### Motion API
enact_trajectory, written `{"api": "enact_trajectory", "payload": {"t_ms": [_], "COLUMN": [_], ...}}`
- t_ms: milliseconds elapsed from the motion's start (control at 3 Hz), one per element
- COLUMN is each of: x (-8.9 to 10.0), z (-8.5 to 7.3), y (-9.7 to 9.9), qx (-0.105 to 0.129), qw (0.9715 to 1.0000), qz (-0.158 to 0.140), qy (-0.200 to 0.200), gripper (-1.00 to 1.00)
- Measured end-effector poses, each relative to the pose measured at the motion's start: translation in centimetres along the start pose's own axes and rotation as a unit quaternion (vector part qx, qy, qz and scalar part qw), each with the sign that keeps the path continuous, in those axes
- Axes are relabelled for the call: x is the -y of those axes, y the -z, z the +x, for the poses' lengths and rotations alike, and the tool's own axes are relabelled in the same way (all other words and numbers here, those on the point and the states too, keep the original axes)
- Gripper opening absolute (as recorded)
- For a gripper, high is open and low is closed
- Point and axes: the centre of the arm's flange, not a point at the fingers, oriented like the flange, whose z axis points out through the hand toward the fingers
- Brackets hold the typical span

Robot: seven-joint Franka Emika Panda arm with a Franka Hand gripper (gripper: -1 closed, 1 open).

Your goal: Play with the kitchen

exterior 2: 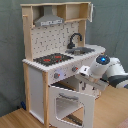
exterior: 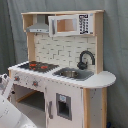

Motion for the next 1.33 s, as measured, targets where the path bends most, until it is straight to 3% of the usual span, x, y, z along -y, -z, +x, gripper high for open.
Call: {"api": "enact_trajectory", "payload": {"t_ms": [333,667,1000,1333], "x": [-0.5,-0.6,-0.6,-0.1], "z": [-0.7,-1.6,-2.6,-3.4], "y": [0.8,1.7,2.7,3.7], "qx": [0.026,0.054,0.082,0.110], "qw": [0.9991,0.9962,0.9904,0.9799], "qz": [-0.032,-0.068,-0.109,-0.163], "qy": [0.006,0.013,0.021,0.030], "gripper": [1.00,1.00,1.00,1.00]}}
